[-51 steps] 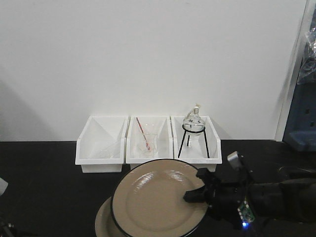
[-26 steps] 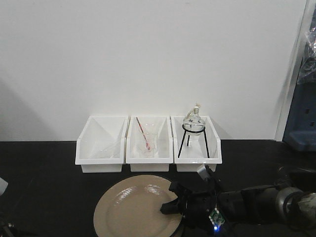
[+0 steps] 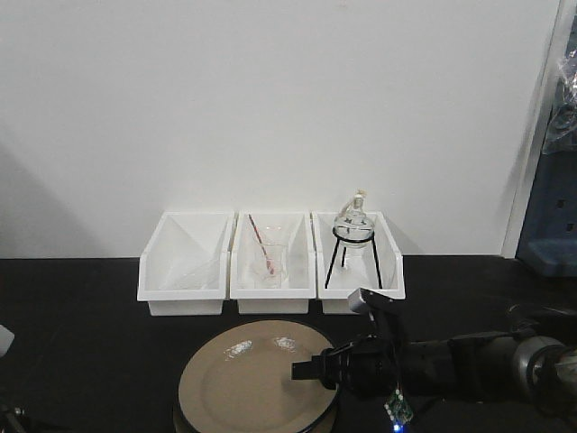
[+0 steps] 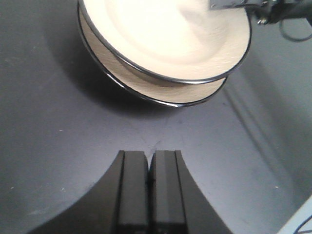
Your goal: Arrange circular plates on left workspace
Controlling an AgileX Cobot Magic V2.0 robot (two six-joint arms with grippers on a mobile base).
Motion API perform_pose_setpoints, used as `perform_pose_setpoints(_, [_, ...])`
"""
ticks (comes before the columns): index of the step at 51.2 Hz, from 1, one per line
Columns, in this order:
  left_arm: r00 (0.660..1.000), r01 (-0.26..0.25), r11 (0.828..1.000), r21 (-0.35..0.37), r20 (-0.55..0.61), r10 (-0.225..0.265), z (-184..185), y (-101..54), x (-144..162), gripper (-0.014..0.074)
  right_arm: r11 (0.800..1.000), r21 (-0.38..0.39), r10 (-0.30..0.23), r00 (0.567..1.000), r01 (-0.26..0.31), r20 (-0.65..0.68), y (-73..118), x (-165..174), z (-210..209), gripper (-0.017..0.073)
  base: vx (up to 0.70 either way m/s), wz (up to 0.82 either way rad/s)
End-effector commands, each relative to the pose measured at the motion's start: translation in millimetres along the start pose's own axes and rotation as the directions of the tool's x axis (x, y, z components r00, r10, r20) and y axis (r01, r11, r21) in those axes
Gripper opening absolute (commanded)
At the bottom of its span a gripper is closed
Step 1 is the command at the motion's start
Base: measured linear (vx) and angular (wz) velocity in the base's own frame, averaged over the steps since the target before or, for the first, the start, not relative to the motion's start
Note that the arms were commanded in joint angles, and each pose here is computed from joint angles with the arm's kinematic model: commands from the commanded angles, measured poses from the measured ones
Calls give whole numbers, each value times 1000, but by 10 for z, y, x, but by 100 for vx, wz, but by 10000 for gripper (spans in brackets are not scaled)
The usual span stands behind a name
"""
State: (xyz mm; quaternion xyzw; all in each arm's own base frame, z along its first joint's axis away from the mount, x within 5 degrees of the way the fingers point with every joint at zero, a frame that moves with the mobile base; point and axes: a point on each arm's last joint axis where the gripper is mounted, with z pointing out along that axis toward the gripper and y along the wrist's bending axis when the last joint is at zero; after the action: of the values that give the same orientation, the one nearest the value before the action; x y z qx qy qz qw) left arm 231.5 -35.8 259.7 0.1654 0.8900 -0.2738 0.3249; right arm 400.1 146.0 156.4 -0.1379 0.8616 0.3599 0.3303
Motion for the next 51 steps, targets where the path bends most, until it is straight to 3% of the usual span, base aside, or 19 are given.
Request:
perform_pose_setpoints(1, [997, -2, 1000, -13, 74, 3, -89, -41, -111, -1, 990, 10, -142, 982, 142, 128, 189, -358, -278, 442, 0, 0])
perform_pose_setpoints(7, [997, -6, 1000, -24, 74, 7, -90, -31, -111, -1, 973, 107, -222, 963, 207, 152, 173, -455, -399, 421, 0, 0])
perform_pose_setpoints(13, [997, -5, 999, -39, 82, 9, -90, -17, -118, -1, 955, 196, -257, 950, 221, 177, 150, -565, -572, 387, 0, 0])
perform_pose_setpoints(19, [996, 5, 999, -42, 88, -2, -91, -14, -123, -1, 961, 193, -237, 948, 197, 212, 172, -638, -703, 344, 0, 0])
perform_pose_setpoints(24, [996, 5, 999, -38, 86, -2, -91, -17, -121, -1, 949, 201, -281, 938, 241, 202, 220, -658, -756, 309, 0, 0])
perform_pose_setpoints(32, [995, 0, 998, -59, 96, 5, -100, -6, -129, -1, 907, 288, -368, 911, 307, 188, 356, -752, -999, 97, 0, 0])
perform_pose_setpoints(35, [993, -11, 996, -93, 113, 21, -129, 1, -143, -1, 889, 343, -385, 902, 304, 196, 437, -814, -1161, -15, 0, 0])
perform_pose_setpoints(41, [984, -48, 987, -154, 163, 73, -253, -52, -175, -1, 862, 404, -414, 885, 306, 214, 650, -861, -1494, -3, 0, 0])
perform_pose_setpoints(45, [970, -97, 974, -206, 200, 139, -393, -140, -167, -1, 840, 453, -431, 874, 298, 224, 751, -768, -1707, -3, 0, 0])
perform_pose_setpoints(49, [954, -144, 956, -255, 219, 203, -509, -222, -112, -1, 810, 525, -441, 861, 260, 254, 804, -582, -1917, -3, 0, 0])
perform_pose_setpoints(51, [941, -179, 942, -284, 231, 248, -584, -282, -69, -1, 786, 572, -451, 851, 236, 269, 812, -450, -2033, -3, 0, 0])
